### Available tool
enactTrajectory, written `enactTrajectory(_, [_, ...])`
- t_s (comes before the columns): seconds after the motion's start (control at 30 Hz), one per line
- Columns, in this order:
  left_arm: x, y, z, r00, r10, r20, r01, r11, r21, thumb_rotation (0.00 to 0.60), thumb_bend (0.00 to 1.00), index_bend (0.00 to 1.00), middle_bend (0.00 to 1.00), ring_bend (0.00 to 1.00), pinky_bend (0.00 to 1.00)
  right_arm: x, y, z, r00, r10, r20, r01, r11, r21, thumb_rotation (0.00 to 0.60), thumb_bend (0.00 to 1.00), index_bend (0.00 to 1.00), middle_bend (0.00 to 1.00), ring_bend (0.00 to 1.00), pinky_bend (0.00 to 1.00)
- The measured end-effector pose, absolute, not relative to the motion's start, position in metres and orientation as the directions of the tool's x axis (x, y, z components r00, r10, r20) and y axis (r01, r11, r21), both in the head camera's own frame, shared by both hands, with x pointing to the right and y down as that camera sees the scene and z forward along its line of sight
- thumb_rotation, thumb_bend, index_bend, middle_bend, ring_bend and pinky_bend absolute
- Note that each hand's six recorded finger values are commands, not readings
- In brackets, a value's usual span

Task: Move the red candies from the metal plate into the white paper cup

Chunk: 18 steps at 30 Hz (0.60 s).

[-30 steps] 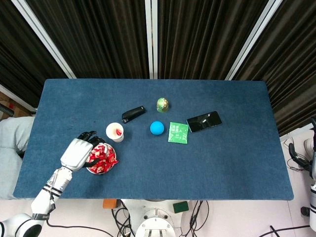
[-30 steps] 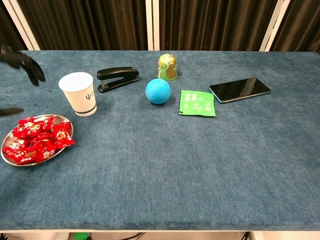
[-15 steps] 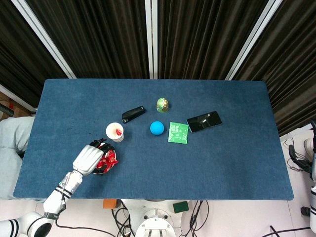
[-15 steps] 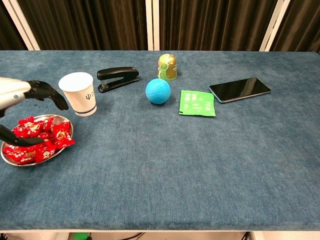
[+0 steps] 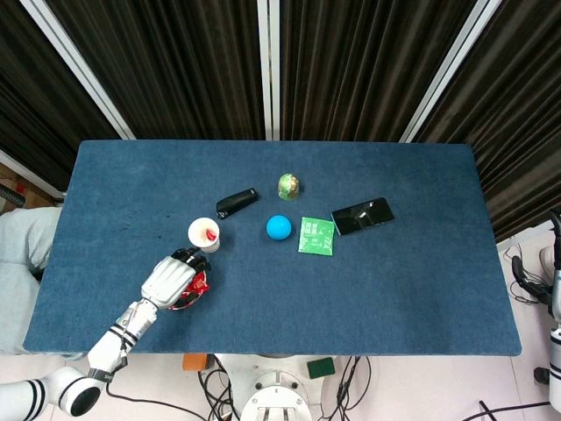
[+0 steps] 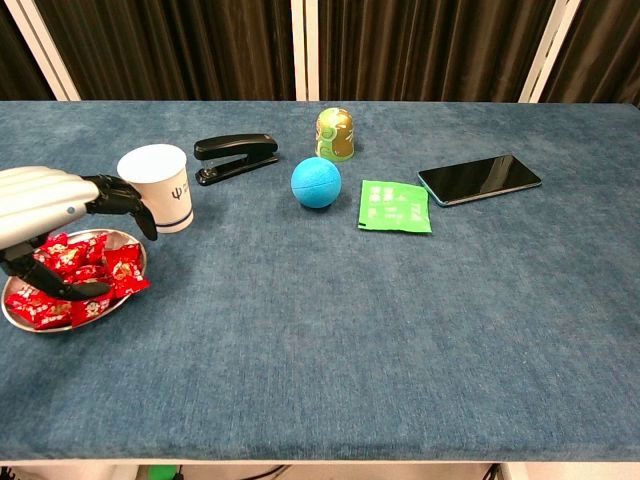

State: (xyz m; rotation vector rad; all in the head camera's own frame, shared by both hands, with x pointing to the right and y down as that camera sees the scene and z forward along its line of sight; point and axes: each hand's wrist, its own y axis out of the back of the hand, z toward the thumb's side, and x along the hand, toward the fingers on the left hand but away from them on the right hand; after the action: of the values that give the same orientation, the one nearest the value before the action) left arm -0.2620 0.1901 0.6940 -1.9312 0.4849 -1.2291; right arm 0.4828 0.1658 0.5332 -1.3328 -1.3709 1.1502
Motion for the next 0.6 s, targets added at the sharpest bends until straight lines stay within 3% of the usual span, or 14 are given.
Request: enactTrajectory(0.6, [-0.2629, 0.1884, 0.7000, 0.443, -0.659, 0.608, 0.133, -0.622, -0.771, 0.600, 0.32, 0.41, 0.30, 0.11, 0.24, 0.4817, 0.1646, 0.5337, -0.036, 0.999, -0.013, 0.184, -0.007, -0.983, 0.600, 0.34, 0.00, 0.00, 0.00, 0.00])
